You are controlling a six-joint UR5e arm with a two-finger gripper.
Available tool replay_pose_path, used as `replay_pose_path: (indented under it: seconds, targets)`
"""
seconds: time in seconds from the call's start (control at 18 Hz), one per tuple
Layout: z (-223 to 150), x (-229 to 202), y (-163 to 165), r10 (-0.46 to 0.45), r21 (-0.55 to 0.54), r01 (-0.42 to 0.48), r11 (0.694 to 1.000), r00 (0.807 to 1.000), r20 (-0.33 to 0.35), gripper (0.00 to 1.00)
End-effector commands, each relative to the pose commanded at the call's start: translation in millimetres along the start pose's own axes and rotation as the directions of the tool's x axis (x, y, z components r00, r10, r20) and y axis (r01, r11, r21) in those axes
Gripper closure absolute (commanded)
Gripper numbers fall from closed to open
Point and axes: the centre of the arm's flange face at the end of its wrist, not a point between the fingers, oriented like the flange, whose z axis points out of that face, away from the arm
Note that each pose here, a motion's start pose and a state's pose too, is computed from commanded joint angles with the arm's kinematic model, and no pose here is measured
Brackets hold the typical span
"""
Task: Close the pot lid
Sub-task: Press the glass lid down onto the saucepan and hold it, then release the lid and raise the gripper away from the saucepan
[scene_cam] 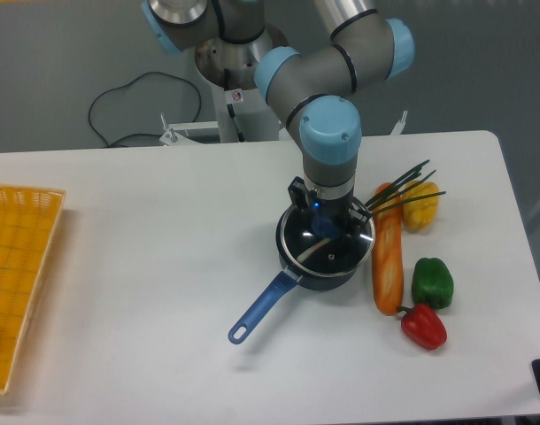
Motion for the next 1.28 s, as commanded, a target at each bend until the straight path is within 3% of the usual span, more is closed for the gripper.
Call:
replay_pose_path:
  seconds: [0.72, 1.28]
  targets:
    - [5.8, 6.3, -0.7, 0.007, -0.009, -0.007, 1.0, 1.0, -0.01, 0.38]
    - [5.9, 6.4, -1.8, 0.009, -0.008, -0.009, 1.0, 1.0, -0.011, 0.09]
